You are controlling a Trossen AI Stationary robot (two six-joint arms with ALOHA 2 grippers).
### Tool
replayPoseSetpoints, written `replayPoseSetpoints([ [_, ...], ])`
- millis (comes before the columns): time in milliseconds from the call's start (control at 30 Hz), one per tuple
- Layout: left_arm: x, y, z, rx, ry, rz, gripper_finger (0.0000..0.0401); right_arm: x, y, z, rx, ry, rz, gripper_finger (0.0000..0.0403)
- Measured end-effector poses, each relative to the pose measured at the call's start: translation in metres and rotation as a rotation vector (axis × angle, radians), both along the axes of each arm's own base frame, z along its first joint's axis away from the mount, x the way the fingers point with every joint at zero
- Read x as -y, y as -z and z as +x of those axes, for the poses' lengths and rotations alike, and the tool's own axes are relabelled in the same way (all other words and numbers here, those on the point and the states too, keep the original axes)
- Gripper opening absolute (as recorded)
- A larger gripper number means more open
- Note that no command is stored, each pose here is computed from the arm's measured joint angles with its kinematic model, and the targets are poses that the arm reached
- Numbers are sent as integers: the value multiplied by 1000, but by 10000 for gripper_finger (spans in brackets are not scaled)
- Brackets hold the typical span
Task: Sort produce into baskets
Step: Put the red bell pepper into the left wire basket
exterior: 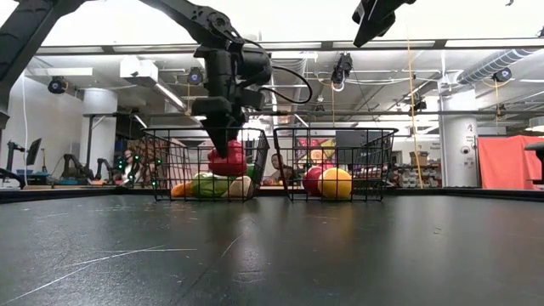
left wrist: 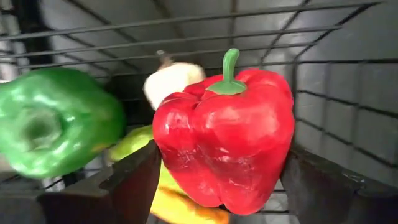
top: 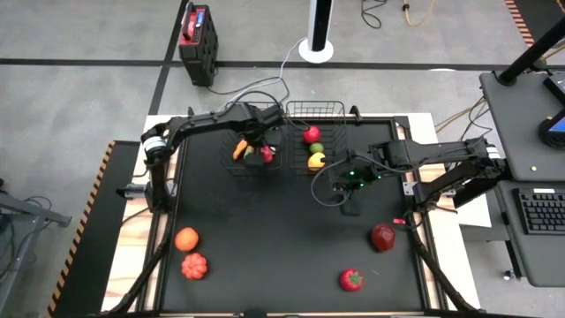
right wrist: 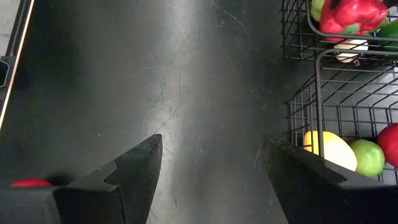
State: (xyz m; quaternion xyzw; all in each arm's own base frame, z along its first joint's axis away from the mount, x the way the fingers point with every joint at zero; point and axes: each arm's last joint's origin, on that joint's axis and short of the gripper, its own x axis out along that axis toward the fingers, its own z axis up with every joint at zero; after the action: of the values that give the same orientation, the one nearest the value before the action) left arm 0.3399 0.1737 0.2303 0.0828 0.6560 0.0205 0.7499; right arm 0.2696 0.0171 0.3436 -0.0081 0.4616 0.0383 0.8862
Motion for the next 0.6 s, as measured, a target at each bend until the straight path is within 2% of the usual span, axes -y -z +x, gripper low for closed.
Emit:
replayPoseSetpoints([
  [133,-1,0,0,-25,-6,56,289,0,0,0,0,0,0,265],
  [600,-1,0,0,-14,-28,39,289,0,0,0,0,0,0,265],
])
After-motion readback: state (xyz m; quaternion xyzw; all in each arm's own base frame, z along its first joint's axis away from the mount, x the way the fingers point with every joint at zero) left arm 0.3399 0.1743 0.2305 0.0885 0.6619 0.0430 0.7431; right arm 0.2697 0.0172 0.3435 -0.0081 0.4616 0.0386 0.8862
